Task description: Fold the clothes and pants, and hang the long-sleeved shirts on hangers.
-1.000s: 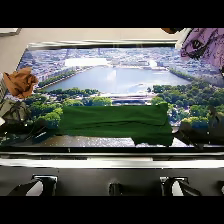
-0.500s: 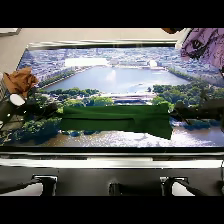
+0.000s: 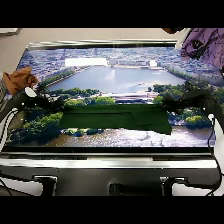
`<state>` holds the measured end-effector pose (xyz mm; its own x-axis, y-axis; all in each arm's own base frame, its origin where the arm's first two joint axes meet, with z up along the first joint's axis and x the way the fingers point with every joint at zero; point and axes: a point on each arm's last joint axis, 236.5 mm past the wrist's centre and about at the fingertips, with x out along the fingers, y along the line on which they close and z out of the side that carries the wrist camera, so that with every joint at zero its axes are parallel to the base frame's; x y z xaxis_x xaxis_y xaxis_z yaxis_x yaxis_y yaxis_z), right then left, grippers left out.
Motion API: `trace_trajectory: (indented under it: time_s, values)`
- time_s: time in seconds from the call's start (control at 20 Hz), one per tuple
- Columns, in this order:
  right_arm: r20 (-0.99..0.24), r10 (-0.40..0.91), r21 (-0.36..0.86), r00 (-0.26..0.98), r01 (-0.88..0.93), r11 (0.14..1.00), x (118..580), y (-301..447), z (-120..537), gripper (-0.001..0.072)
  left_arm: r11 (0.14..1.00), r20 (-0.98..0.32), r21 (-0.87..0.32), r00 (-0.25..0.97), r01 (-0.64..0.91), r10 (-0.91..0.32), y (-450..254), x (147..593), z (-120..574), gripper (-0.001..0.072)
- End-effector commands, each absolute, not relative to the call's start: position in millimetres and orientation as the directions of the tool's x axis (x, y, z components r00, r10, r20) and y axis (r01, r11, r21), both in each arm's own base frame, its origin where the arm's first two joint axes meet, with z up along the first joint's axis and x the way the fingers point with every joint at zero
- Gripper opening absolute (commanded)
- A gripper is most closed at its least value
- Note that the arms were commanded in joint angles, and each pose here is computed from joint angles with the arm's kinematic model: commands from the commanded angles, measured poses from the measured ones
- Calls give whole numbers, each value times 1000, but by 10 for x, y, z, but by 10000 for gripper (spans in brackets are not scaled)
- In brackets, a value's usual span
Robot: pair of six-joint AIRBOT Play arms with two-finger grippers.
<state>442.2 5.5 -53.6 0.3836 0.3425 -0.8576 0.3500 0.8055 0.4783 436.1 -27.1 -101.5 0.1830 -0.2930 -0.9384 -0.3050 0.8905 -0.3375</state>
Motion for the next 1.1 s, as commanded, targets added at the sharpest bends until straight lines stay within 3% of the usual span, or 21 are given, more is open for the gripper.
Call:
trace_trajectory:
  time_s: [0.0, 0.1, 0.15, 0.2, 0.25, 0.3, 0.55, 0.85, 1.05]
  values:
    - [-858, 312, 469, 408, 374, 801, 4539, 6, -605, 28, 889, -941, -335, 161, -314, -298, -307, 4380, -1137, 17]
    - [-855, 322, 478, 406, 377, 793, 4536, 28, -606, 61, 889, -940, -336, 163, -311, -299, -323, 4388, -1131, 67]
    - [-852, 339, 489, 400, 374, 788, 4536, 53, -553, 220, 890, -940, -338, 163, -307, -301, -325, 4398, -1095, 192]
    - [-853, 357, 492, 381, 360, 793, 4524, 47, -440, 353, 887, -938, -342, 165, -309, -304, -317, 4420, -1016, 380]
    - [-853, 372, 493, 365, 335, 803, 4514, -7, -294, 417, 888, -936, -347, 170, -302, -307, -297, 4447, -897, 509]
    - [-854, 378, 491, 357, 317, 811, 4502, -124, -138, 487, 891, -936, -345, 175, -296, -305, -254, 4464, -777, 552]
    - [-844, 448, 531, 295, 342, 776, 4156, -754, -36, 594, 893, -922, -361, 245, -270, -299, -142, 4544, -233, 552]
    - [-762, 618, 642, 193, 345, 684, 4008, -539, -615, 643, 888, -904, -376, 313, -264, -289, -144, 4561, 105, 552]
    - [-736, 654, 668, 175, 348, 658, 4013, -478, -839, 651, 896, -897, -368, 348, -247, -273, -123, 4551, 281, 552]
